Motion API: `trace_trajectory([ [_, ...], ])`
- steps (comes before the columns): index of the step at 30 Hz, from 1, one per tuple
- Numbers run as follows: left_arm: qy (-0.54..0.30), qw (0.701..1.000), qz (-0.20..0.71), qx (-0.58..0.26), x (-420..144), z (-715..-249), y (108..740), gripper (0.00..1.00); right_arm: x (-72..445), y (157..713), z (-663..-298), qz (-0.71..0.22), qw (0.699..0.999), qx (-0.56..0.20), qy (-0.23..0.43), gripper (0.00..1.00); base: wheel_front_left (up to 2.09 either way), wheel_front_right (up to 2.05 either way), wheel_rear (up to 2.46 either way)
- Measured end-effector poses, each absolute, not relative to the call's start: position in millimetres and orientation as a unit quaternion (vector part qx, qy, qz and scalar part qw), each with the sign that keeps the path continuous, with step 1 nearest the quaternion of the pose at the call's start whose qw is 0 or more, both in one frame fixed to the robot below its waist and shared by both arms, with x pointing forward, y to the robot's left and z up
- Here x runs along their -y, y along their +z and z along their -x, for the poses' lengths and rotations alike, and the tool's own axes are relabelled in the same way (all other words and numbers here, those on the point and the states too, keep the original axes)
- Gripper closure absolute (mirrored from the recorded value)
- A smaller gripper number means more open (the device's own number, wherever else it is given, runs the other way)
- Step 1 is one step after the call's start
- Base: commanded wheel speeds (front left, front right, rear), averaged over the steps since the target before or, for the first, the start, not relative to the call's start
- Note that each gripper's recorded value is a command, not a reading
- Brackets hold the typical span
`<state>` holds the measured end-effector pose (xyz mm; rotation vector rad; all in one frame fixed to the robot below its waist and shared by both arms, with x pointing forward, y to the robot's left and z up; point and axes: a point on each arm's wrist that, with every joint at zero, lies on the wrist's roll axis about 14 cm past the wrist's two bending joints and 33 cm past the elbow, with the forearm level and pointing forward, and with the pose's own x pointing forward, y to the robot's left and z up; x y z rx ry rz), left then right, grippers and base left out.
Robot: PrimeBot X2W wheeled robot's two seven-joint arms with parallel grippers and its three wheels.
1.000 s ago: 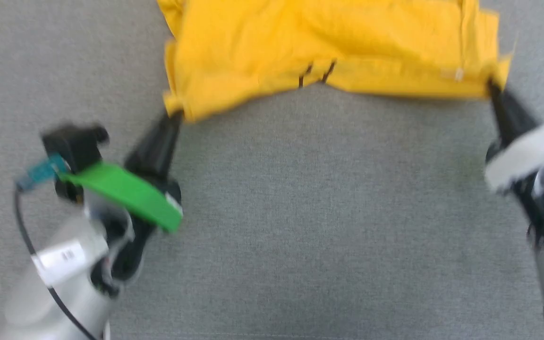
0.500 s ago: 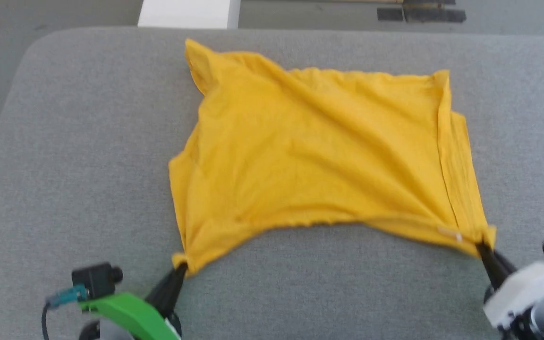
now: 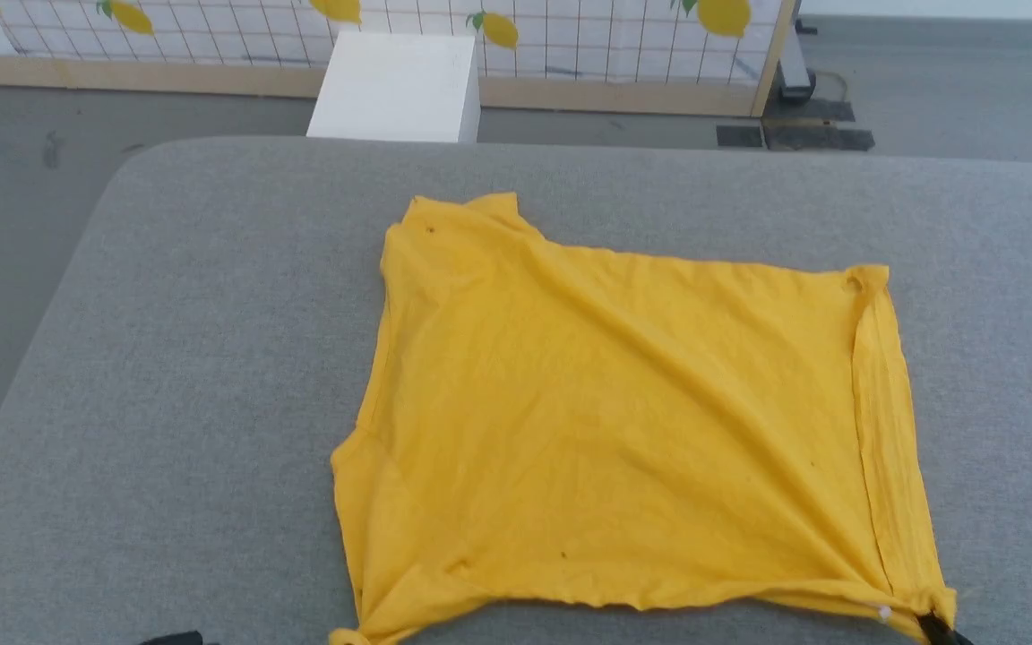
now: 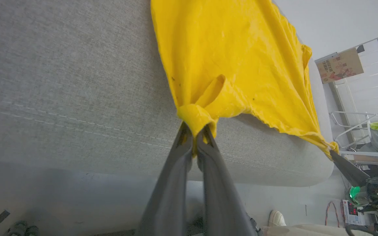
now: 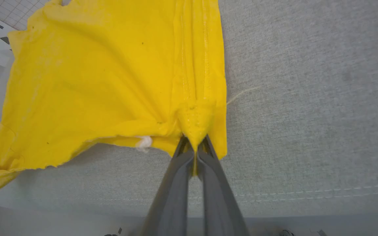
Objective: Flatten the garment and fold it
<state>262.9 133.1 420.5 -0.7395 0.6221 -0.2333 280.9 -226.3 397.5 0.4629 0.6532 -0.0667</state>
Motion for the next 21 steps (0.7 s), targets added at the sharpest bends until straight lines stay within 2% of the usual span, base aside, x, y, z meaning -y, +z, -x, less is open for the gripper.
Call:
trace_trajectory([
  [6,-0.118,0.874,0.369,-0.293,-129,-246,433,1.00,234,405,-254,-0.231,0.915,-0.327,-0.043,1.00,0.00,0.00,0.00],
  [11,-0.112,0.884,0.367,-0.268,-137,-243,445,1.00,242,416,-243,-0.228,0.920,-0.314,-0.056,1.00,0.00,0.00,0.00],
  [16,-0.131,0.897,0.347,-0.241,-135,-255,460,1.00,243,427,-254,-0.211,0.930,-0.296,-0.052,1.00,0.00,0.00,0.00],
  [21,-0.168,0.913,0.311,-0.203,-131,-295,484,1.00,241,445,-292,-0.184,0.947,-0.262,-0.031,1.00,0.00,0.00,0.00],
])
